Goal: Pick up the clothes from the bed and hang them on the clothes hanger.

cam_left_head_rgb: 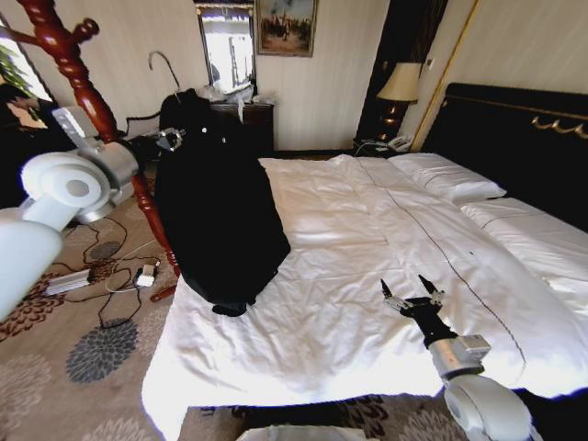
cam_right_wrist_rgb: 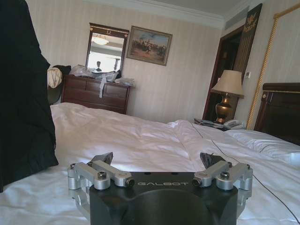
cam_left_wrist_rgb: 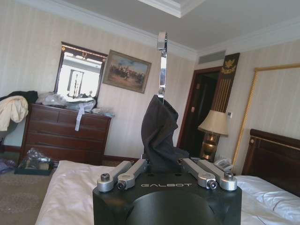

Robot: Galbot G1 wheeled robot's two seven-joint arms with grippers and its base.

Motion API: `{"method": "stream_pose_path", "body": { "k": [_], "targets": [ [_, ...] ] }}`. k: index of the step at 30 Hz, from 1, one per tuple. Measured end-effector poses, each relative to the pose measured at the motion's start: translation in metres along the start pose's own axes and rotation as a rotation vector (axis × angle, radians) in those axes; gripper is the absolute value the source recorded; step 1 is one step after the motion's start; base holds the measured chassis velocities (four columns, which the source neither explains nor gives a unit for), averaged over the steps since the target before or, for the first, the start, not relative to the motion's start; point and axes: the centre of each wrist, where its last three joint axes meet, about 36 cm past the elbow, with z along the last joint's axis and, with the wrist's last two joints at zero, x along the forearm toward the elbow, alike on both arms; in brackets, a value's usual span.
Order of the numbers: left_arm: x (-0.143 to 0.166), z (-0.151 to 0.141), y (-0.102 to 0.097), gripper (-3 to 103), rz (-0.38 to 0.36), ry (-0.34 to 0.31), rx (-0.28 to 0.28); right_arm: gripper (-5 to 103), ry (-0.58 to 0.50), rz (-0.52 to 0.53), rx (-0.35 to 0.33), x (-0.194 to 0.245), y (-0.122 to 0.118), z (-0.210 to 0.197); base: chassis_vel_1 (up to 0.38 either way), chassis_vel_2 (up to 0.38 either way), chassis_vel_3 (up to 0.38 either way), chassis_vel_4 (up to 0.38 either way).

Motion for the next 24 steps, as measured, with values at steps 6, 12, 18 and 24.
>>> {"method": "stream_pose_path", "body": {
  "k": [6, 12, 18, 24],
  "targets": [
    [-0.025, -0.035, 0.002, 16, -0.015, -0.017, 0.021, 100, 0.0, 0.0, 0.0, 0.0, 0.0, 0.0, 0.0, 0.0, 0.0, 0.0],
    [-0.061, -0.049, -0.004, 16, -0.024, -0.016, 0.018, 100, 0.0, 0.0, 0.0, 0.0, 0.0, 0.0, 0.0, 0.0, 0.0, 0.0],
    [-0.116, -0.06, -0.011, 16, -0.062, -0.005, -0.008, 100, 0.0, 0.0, 0.0, 0.0, 0.0, 0.0, 0.0, 0.0, 0.0, 0.0],
    [-0.133, -0.086, -0.005, 16, -0.086, -0.017, 0.006, 100, 0.0, 0.0, 0.0, 0.0, 0.0, 0.0, 0.0, 0.0, 0.0, 0.0]
  ]
}}
